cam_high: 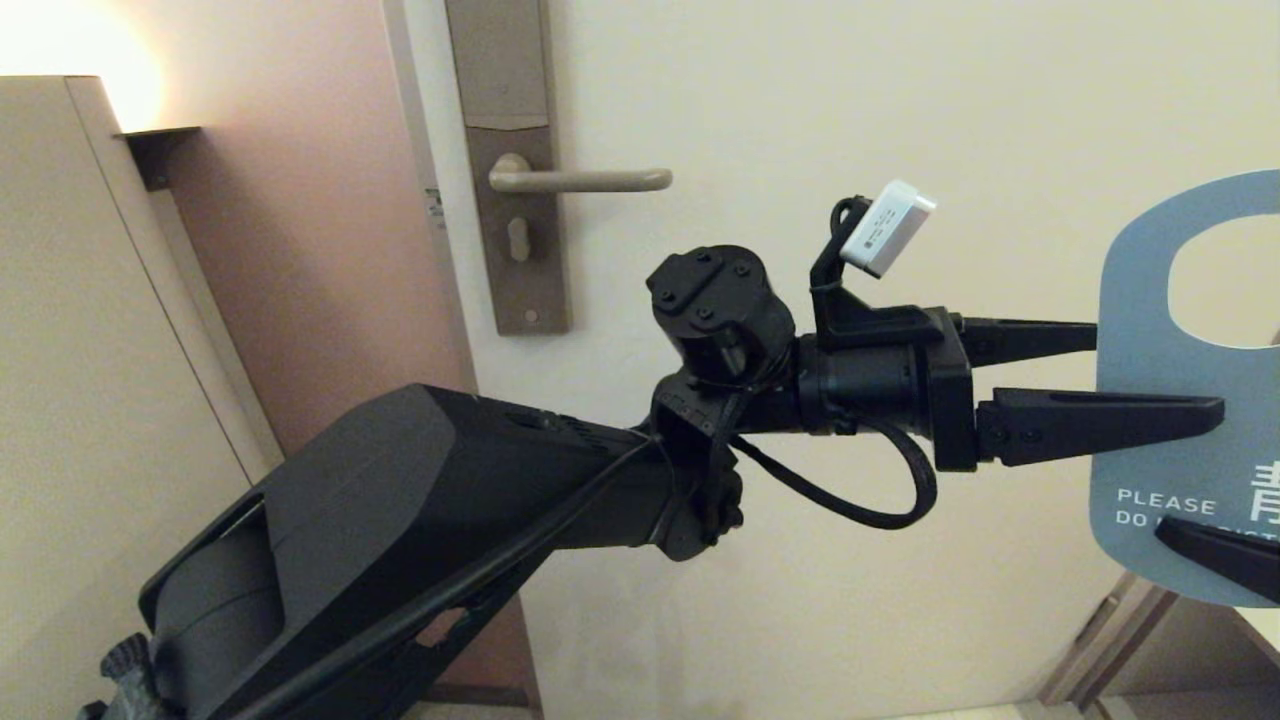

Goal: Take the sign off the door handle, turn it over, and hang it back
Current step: Hand it to the other hand

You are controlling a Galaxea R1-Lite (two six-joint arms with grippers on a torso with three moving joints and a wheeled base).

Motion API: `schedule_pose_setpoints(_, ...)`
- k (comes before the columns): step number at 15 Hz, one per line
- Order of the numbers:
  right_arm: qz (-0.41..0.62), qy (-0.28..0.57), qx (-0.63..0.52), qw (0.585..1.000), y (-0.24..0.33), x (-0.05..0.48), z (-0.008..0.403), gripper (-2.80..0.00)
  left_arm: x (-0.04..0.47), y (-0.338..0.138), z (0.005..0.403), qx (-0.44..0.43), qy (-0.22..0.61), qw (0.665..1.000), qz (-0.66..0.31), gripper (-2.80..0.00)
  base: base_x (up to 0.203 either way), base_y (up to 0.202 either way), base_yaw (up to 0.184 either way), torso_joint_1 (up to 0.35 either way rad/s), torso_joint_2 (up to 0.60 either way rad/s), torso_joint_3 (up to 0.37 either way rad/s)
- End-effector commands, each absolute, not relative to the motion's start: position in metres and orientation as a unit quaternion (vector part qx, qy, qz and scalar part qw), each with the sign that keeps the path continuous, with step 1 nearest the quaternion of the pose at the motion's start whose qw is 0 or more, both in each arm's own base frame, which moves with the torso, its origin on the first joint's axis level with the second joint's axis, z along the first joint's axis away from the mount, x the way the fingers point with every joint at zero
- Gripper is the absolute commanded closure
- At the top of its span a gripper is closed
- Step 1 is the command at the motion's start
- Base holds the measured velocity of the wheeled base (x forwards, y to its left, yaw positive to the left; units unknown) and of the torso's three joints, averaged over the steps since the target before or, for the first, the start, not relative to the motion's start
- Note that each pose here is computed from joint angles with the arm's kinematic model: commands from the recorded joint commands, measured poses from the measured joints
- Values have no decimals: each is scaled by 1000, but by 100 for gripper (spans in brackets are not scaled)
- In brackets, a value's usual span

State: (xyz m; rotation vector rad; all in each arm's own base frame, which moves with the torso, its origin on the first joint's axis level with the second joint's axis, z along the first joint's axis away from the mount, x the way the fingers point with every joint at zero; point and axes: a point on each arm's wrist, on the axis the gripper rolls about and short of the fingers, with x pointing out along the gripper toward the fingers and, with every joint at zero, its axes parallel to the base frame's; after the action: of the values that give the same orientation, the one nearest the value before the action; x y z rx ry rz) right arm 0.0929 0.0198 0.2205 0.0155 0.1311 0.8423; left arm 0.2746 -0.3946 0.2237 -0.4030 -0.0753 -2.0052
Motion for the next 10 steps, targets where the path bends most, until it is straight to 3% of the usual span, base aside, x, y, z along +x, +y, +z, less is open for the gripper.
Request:
schedule_pose_setpoints(1, 411, 63, 8, 910, 20, 93, 221, 0, 275, -386, 237, -166, -47, 521, -836, -280, 0, 0, 0, 0, 0, 0)
schedule_pose_setpoints(10, 409, 72, 9, 910, 20, 92, 214, 0, 291, -348, 268, -135, -76, 524, -837, -280, 0, 0, 0, 0, 0, 0)
